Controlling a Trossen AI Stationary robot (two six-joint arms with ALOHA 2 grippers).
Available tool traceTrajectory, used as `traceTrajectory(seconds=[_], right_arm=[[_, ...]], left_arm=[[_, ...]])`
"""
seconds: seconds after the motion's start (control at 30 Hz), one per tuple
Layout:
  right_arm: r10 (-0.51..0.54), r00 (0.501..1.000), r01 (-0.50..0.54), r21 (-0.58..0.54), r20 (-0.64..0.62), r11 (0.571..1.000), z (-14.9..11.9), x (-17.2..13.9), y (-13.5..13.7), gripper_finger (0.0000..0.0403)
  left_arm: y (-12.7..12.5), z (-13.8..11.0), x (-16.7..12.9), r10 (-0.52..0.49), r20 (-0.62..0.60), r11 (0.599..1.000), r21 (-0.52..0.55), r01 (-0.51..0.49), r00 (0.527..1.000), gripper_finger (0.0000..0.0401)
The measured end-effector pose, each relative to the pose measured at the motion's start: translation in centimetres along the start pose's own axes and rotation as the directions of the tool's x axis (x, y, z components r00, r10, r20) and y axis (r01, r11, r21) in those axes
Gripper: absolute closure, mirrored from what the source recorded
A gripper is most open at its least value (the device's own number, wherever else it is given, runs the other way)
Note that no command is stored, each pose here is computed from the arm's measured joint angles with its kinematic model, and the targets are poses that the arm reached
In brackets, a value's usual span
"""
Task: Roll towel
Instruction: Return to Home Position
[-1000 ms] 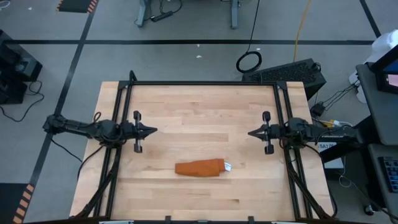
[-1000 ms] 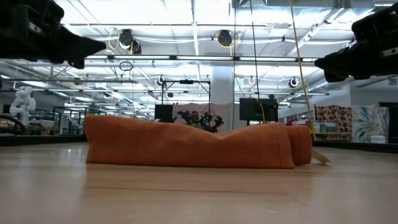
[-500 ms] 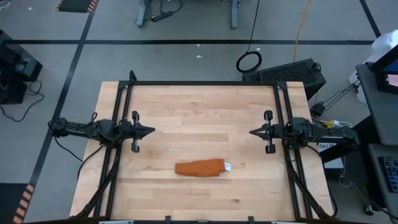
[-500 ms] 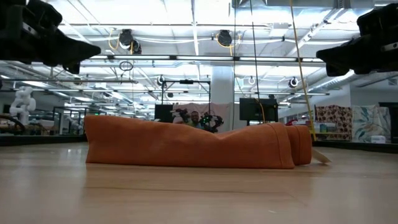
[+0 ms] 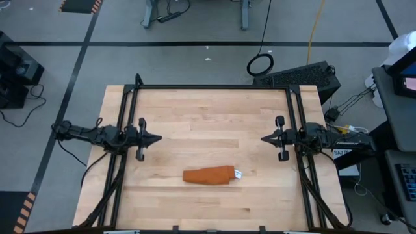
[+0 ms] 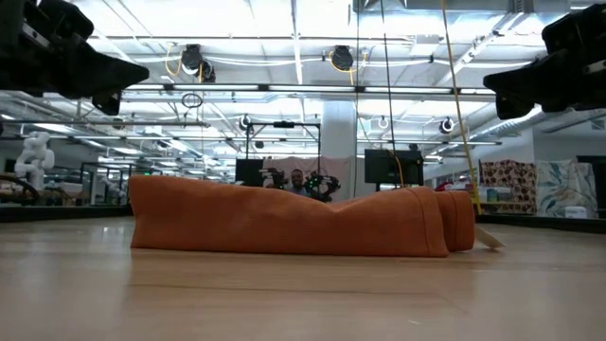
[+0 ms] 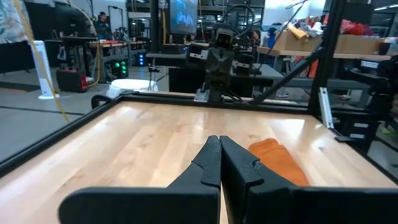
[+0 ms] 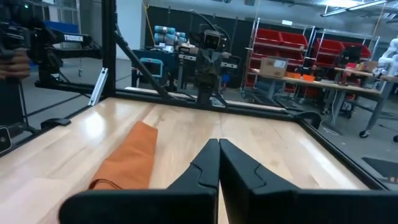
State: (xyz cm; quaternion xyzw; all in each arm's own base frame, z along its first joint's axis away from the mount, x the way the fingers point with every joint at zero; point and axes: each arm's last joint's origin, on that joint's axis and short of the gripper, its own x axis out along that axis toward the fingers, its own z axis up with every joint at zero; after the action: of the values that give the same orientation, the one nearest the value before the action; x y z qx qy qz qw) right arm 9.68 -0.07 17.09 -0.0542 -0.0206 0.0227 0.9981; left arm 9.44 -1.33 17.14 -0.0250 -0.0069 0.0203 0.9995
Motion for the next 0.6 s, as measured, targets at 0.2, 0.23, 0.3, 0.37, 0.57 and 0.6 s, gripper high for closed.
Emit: traceTrajectory(seconds=[0.2,0.23,0.3,0.37,0.57,0.6], right_arm=[[0.002,1.000,-0.002,0.021,0.001,1.000,0.00,0.00,0.01,0.0403],[0.002,1.000,-0.003,0.024,0.000,1.000,0.00,0.00,0.01,0.0403],[0.000,1.000,0.000,0.022,0.000,1.000,0.00,0.00,0.00,0.0403],[0.000,1.000,0.000,0.015,-0.001,1.000,-0.01,0.00,0.00,0.0403],[0.001,1.000,-0.001,0.016,-0.001,1.000,-0.01,0.00,0.00,0.0403],[0.001,1.000,-0.001,0.016,-0.001,1.000,-0.01,0.00,0.00,0.0403]], left_arm=[[-0.34,0.03,-0.11,0.006,0.004,1.000,-0.001,-0.006,1.000,0.0401],[-0.36,0.04,-0.12,0.012,0.005,1.000,0.002,-0.012,1.000,0.0401],[-0.42,0.04,-0.14,0.013,0.005,1.000,0.005,-0.013,1.000,0.0401],[-0.43,0.04,-0.14,0.012,0.005,1.000,0.005,-0.012,1.000,0.0401],[-0.43,0.04,-0.14,0.012,0.005,1.000,0.024,-0.012,1.000,0.0401],[-0.43,0.04,-0.14,0.012,0.005,1.000,0.025,-0.013,1.000,0.0400]])
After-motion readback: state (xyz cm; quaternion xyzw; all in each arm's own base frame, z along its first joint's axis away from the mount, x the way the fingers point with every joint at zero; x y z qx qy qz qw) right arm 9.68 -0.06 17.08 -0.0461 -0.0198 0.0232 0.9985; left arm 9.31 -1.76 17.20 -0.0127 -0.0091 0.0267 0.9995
